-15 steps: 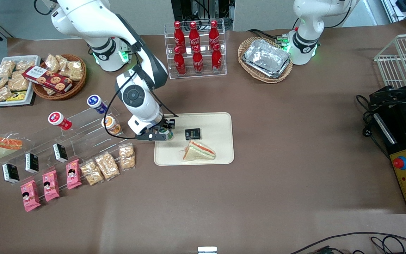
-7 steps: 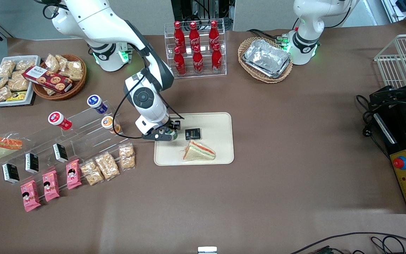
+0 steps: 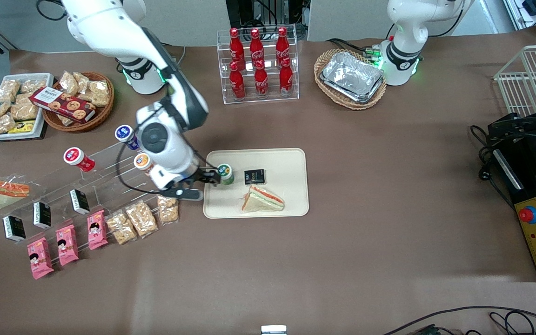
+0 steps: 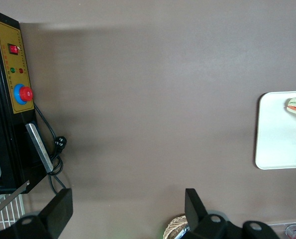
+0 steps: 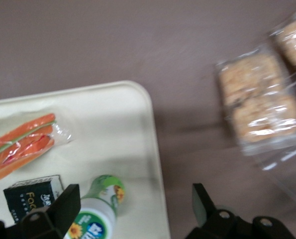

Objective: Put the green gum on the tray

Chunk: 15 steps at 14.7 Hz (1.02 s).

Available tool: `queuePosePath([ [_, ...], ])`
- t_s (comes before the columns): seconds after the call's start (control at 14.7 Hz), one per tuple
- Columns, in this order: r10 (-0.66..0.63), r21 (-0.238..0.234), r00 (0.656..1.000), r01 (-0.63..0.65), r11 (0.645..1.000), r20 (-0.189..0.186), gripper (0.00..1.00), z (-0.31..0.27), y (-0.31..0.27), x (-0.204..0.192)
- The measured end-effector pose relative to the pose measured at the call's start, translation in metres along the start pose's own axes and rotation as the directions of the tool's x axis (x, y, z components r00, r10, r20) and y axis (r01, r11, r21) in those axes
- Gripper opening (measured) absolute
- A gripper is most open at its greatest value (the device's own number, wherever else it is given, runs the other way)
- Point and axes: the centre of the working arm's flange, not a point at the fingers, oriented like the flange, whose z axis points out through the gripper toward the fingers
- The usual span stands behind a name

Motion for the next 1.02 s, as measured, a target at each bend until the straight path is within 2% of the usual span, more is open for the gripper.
queuePosePath([
  [0.27, -0.008, 0.01, 0.999, 0.007, 1.0, 0.051, 1.0, -0.079, 0.053, 0.02],
  [0.41, -0.028, 0.024, 0.998, 0.027, 0.999, 0.061, 1.0, -0.114, 0.084, 0.028],
  [0.55, -0.062, 0.034, 0.995, 0.06, 0.998, 0.077, 1.0, -0.139, 0.118, 0.034],
  [0.68, -0.095, 0.044, 0.989, 0.091, 0.995, 0.11, 1.0, -0.161, 0.155, 0.034],
  [0.82, -0.103, 0.059, 0.988, 0.097, 0.994, 0.112, 1.0, -0.191, 0.185, 0.035],
  [0.89, -0.104, 0.062, 0.987, 0.097, 0.993, 0.126, 1.0, -0.208, 0.195, 0.034],
  [1.02, -0.105, 0.048, 0.985, 0.1, 0.994, 0.134, 1.0, -0.244, 0.205, 0.036],
])
